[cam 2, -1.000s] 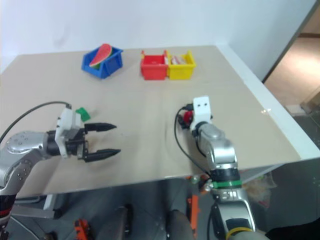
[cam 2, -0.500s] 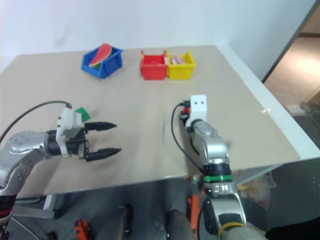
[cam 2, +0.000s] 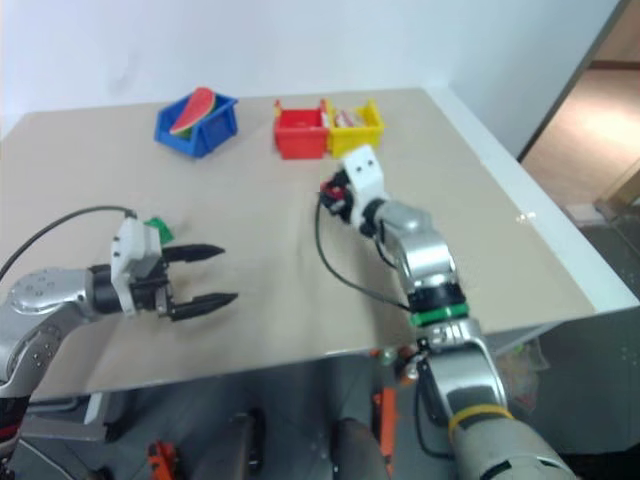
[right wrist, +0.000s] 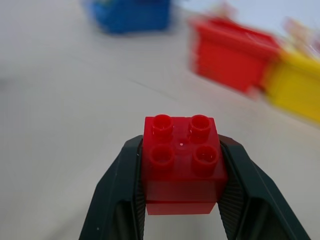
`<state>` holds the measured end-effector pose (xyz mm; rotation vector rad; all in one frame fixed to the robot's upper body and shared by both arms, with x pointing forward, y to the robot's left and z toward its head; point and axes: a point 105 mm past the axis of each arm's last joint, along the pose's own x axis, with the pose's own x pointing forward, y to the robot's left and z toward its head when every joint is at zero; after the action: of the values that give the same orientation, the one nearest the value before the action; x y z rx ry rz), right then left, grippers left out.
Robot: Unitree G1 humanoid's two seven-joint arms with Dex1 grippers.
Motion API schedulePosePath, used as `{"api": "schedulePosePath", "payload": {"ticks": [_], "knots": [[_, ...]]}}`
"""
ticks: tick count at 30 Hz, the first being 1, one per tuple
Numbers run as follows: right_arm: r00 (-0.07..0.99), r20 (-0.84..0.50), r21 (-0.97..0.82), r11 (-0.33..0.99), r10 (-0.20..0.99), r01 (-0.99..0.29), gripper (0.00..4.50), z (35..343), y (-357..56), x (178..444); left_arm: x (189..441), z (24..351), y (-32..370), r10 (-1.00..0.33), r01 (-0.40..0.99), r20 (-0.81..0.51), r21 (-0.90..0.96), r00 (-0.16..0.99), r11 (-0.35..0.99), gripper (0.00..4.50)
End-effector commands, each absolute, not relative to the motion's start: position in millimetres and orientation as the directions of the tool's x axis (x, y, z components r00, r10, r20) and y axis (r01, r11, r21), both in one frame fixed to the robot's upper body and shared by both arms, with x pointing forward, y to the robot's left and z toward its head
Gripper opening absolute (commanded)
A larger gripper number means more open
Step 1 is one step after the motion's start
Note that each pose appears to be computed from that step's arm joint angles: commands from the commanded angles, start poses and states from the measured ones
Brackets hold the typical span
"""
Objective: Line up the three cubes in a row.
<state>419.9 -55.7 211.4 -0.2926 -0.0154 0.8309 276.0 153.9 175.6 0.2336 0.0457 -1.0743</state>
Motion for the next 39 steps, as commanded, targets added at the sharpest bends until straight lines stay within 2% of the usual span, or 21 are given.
{"api": "schedulePosePath", "payload": {"ticks": [1,5,9,11,25,39], "knots": [[0.467,-0.122,-0.327,0.409,0.876,-0.852,1.32,221.1,-26.8,403.0,271.3,183.6,169.8,-0.83,0.834,-0.132,0.211,0.541,0.51,4.5],[0.169,-0.24,-0.327,0.084,0.956,-0.941,1.32,205.5,-3.9,375.2,261.0,178.3,185.9,-0.795,0.802,-0.134,0.201,0.591,0.563,4.5],[-0.004,-0.357,-0.303,-0.12,0.934,-0.945,1.32,188.4,-2.5,362.9,253.8,174.7,195.0,-0.768,0.775,-0.133,0.211,0.627,0.596,4.5],[-0.048,-0.392,-0.302,-0.178,0.919,-0.936,1.32,185.6,-2.8,361.1,251.4,172.8,197.2,-0.757,0.765,-0.133,0.211,0.639,0.609,4.5],[-0.085,-0.404,-0.278,-0.21,0.911,-0.937,1.32,177.9,-0.6,365.8,250.4,174.7,192.6,-0.724,0.721,-0.098,0.244,0.683,0.648,4.5],[-0.03,-0.395,-0.278,-0.15,0.918,-0.949,1.32,162.1,-4.2,373.5,256.3,179.1,188.1,-0.732,0.728,-0.1,0.258,0.674,0.635,4.5]]}}
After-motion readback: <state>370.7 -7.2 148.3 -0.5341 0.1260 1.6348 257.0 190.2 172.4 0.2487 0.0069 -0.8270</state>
